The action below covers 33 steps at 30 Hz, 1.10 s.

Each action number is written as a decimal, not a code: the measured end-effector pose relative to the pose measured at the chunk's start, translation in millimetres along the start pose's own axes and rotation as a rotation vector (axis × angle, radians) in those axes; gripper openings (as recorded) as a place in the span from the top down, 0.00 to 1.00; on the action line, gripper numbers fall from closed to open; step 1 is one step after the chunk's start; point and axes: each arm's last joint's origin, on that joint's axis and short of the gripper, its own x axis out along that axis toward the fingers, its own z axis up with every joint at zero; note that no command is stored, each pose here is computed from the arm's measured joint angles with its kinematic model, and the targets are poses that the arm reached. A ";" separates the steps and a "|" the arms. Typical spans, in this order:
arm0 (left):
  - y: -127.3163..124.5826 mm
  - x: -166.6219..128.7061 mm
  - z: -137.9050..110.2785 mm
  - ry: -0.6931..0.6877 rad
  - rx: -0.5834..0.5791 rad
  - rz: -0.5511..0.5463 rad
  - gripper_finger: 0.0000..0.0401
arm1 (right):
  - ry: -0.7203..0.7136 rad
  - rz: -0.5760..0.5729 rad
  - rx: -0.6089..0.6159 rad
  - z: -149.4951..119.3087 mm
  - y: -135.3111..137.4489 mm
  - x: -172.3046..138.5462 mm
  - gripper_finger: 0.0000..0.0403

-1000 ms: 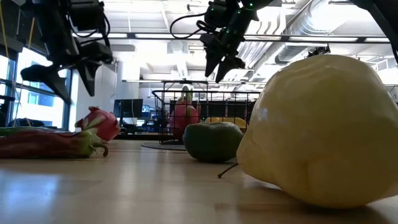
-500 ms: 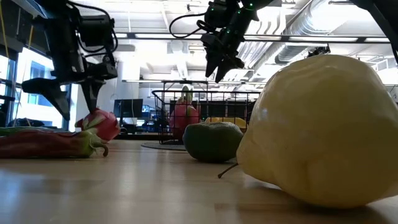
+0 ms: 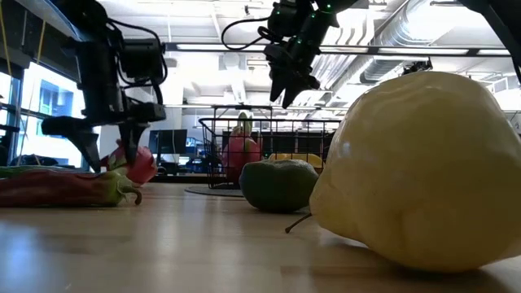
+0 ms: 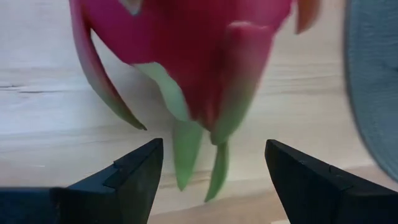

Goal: Build produce basket
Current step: Put the pink dragon fruit into the black wire basket

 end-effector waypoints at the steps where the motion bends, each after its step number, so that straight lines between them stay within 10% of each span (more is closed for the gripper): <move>1: -0.1 1.9 0.3 -0.004 -0.001 0.014 0.32 | 0.000 0.000 -0.002 0.0 0.0 0.0 0.41; 20: -4.2 34.4 6.7 -0.078 0.029 0.186 0.33 | 0.012 -0.001 -0.039 -1.2 -0.1 0.0 0.41; 33: -5.9 39.1 6.4 -0.051 0.123 0.197 0.63 | 0.010 -0.001 -0.035 -1.0 -0.1 0.0 0.41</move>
